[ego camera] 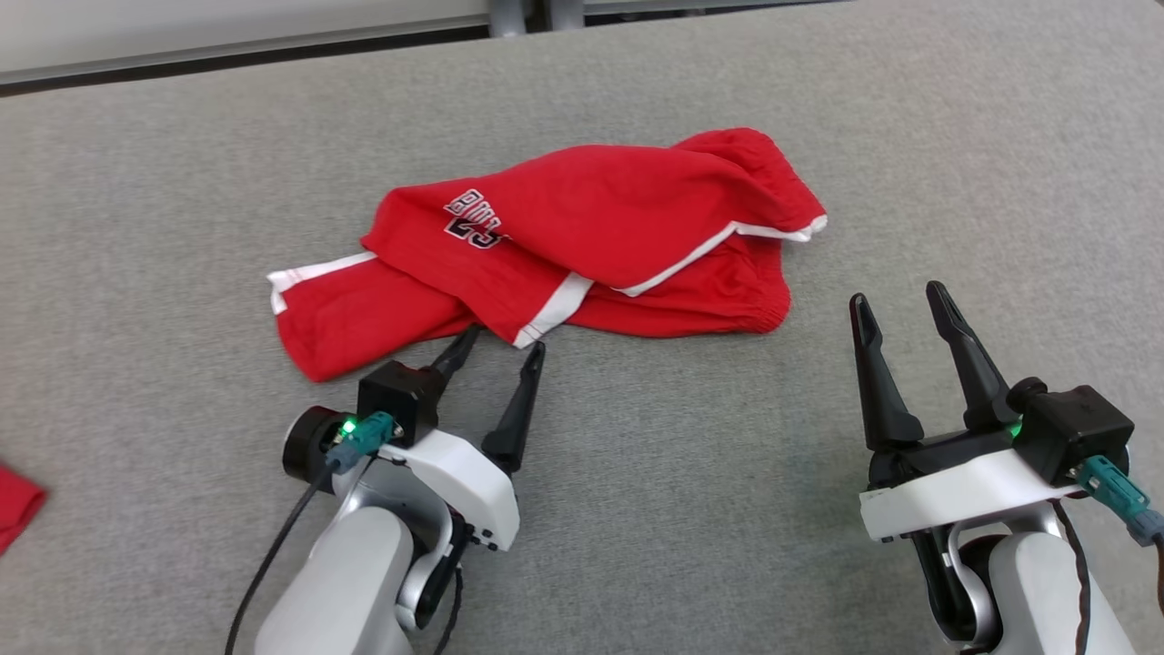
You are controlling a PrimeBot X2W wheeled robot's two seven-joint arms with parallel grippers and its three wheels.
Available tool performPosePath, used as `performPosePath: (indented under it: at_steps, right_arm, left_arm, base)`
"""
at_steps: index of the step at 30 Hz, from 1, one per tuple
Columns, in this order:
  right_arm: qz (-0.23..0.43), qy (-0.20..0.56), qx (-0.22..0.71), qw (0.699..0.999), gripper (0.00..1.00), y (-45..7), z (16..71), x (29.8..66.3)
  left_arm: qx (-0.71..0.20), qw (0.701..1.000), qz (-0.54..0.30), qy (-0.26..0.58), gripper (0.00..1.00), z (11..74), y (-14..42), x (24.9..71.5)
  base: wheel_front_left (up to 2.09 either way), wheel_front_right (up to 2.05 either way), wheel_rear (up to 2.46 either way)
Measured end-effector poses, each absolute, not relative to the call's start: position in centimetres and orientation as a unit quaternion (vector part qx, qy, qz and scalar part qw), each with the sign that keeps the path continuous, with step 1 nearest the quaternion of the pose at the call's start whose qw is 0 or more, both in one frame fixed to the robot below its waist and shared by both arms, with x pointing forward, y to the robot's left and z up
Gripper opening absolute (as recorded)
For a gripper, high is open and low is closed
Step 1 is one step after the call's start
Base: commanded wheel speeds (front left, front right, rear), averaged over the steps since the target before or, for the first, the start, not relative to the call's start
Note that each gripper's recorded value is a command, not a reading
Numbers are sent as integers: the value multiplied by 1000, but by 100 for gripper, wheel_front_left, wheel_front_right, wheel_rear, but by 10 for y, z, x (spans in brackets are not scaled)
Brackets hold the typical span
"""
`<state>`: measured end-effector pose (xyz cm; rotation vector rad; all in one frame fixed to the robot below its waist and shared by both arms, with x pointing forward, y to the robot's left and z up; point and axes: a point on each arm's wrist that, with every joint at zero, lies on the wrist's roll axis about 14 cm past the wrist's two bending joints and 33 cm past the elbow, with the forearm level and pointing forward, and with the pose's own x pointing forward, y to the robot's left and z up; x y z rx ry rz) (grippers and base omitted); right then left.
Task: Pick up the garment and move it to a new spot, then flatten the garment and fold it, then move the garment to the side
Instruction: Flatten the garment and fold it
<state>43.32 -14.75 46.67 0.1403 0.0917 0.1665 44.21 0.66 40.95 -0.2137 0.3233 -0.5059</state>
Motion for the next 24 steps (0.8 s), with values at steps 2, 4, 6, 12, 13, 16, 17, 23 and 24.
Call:
performPosePath:
  at_steps: [2,4,6,12,13,16,17,23,24]
  right_arm:
    - [73,52,71,993,100,-153,461,432]
    - [65,55,71,994,100,-158,458,430]
    - [60,58,73,994,100,-161,454,429]
    - [56,59,79,994,100,-162,452,430]
    - [56,59,79,994,100,-162,452,431]
    - [59,61,82,993,100,-159,451,432]
    - [61,61,83,993,100,-158,451,432]
    - [71,66,88,991,100,-150,450,434]
    - [72,67,88,991,100,-149,450,433]
  left_arm:
    - [-110,947,-249,171,100,400,3,446]
    - [-117,946,-249,173,0,395,-1,450]
    - [-128,944,-250,176,0,391,-4,451]
    - [-143,950,-243,136,0,407,3,455]
    - [-144,951,-241,130,0,410,7,453]
    - [-146,954,-229,126,0,416,21,444]
    - [-146,955,-224,128,0,417,27,441]
    - [-143,962,-175,152,0,421,69,417]
    - [-144,963,-166,157,0,421,75,413]
  base:
    - [0,0,0]
    - [0,0,0]
    - [0,0,0]
    - [0,0,0]
    - [0,0,0]
    - [0,0,0]
    - [0,0,0]
    - [0,0,0]
    - [0,0,0]
